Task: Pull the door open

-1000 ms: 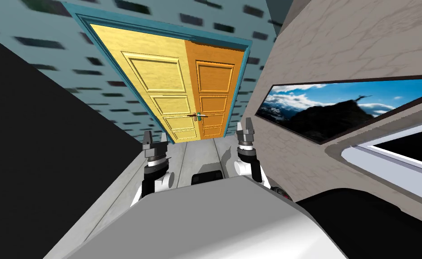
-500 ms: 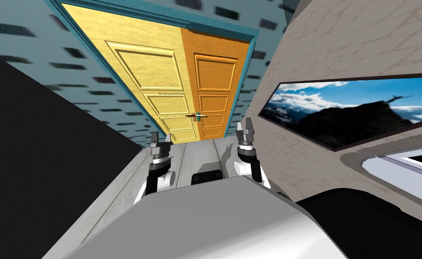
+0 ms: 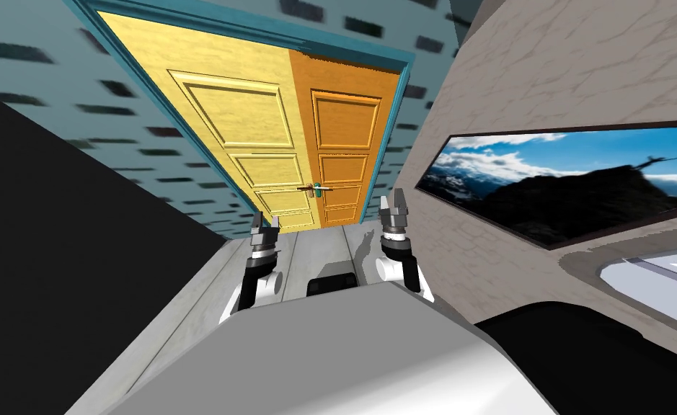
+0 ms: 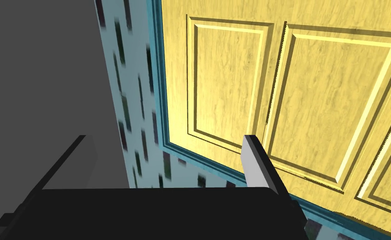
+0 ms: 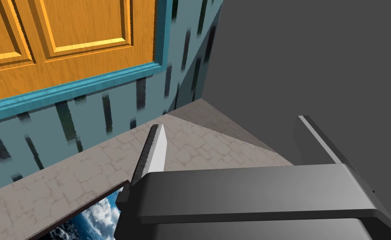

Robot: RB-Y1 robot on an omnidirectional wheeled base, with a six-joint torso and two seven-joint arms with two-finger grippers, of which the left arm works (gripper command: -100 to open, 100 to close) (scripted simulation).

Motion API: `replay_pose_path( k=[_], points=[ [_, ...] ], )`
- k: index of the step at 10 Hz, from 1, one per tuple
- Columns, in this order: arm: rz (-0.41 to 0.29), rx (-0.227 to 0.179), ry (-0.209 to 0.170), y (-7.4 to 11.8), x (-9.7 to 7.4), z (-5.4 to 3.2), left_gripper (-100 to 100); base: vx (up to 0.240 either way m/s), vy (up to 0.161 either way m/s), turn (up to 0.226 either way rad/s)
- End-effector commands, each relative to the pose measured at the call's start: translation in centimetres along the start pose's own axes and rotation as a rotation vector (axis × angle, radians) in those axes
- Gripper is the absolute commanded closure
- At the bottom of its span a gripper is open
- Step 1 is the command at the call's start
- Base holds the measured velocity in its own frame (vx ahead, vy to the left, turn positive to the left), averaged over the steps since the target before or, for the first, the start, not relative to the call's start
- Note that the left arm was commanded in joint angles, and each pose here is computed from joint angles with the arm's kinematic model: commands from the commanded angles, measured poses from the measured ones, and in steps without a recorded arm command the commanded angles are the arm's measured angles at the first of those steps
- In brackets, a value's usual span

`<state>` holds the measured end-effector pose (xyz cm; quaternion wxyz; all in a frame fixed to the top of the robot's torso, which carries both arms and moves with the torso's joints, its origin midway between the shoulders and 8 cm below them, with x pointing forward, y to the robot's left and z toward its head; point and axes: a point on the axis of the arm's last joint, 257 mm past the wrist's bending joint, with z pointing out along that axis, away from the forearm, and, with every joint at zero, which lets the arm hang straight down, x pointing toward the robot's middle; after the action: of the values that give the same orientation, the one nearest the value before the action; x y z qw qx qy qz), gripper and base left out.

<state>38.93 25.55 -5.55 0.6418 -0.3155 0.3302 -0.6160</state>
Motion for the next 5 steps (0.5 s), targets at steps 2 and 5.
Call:
replay_pose_path(
  k=[2,5],
  points=[
    [-0.011,-0.04,0.011,2.1,0.0,-0.08,-100,0.119,-0.022,-0.002],
    [-0.02,-0.083,0.021,4.4,-0.1,-0.1,-100,0.098,-0.023,-0.001]
  ],
)
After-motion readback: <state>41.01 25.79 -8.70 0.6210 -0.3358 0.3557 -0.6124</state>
